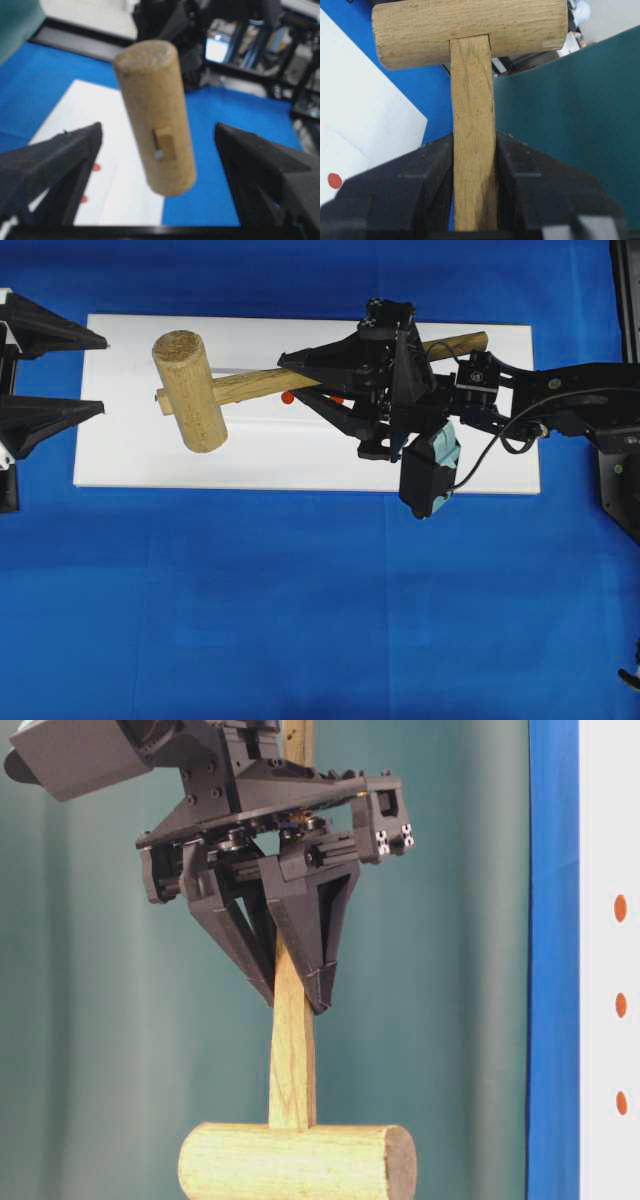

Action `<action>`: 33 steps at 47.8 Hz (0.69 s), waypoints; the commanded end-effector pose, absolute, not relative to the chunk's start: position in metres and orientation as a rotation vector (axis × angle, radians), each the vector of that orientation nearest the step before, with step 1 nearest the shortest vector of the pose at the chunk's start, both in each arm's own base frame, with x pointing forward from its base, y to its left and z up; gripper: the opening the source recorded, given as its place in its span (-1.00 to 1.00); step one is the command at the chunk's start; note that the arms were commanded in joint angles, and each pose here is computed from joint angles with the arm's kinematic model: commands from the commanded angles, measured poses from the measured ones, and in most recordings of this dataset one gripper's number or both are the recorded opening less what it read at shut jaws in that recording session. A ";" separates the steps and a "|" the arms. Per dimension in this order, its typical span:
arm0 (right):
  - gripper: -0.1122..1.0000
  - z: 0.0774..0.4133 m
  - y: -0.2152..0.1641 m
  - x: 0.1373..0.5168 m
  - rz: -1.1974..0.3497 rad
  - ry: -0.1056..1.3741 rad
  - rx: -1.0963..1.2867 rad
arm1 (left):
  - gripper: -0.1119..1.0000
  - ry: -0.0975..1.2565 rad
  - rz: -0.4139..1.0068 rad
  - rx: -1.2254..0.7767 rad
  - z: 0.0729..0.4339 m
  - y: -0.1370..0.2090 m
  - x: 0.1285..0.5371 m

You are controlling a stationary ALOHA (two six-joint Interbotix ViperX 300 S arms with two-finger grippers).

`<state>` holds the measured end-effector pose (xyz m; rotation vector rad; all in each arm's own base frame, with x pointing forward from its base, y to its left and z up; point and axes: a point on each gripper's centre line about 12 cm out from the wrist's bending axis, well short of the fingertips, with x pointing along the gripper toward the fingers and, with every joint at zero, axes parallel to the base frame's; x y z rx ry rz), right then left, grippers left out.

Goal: Hit the mark with a hammer.
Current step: 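Bring the left gripper to the mallet head and grip it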

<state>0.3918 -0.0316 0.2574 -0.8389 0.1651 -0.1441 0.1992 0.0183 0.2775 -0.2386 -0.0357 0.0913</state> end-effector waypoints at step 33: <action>-0.63 0.273 -0.032 0.390 -0.160 0.136 -0.823 | 0.89 -0.027 0.109 -0.321 0.278 0.030 0.291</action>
